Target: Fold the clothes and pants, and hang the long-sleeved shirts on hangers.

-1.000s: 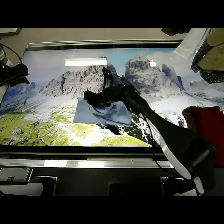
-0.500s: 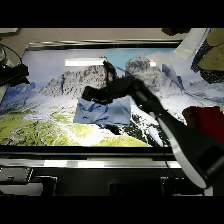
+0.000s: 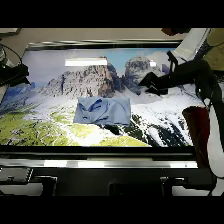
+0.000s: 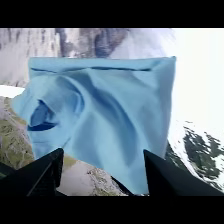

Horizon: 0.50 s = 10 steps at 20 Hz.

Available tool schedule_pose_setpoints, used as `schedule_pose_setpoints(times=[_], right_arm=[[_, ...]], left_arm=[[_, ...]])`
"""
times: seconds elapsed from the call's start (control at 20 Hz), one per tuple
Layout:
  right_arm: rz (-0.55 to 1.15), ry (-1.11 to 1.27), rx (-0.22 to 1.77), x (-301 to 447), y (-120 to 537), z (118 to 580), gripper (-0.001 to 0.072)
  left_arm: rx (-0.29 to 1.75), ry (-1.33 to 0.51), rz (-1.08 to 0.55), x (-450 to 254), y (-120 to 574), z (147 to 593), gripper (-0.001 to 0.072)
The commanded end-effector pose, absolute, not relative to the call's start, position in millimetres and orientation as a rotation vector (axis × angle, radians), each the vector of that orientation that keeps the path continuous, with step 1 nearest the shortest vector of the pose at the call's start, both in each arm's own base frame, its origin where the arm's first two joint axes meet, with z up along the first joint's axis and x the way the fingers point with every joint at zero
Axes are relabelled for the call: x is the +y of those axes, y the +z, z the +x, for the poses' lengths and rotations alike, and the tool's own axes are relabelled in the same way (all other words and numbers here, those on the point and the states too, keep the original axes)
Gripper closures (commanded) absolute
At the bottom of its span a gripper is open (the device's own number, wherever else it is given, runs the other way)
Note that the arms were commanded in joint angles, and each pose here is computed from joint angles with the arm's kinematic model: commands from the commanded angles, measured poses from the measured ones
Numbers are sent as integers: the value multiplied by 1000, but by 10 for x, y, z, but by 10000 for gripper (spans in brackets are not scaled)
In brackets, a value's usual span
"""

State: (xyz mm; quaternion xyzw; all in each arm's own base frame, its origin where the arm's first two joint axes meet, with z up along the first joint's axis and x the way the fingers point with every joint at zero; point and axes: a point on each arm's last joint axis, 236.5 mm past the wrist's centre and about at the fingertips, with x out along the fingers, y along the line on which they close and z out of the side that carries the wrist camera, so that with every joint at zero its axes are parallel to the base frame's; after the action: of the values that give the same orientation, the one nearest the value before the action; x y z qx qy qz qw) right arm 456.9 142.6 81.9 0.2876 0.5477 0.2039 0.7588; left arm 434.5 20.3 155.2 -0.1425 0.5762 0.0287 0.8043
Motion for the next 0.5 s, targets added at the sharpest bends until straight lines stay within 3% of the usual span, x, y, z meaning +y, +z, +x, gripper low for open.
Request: schedule_pose_setpoints(times=[0.0,0.45], right_arm=[[720,453,1313,1100,166,4418,133],[762,590,1505,1849,-829,4187,183]], left_arm=[[1235,62,-305,209,1549,4345,690],[1235,60,-302,207,1548,4346,690]])
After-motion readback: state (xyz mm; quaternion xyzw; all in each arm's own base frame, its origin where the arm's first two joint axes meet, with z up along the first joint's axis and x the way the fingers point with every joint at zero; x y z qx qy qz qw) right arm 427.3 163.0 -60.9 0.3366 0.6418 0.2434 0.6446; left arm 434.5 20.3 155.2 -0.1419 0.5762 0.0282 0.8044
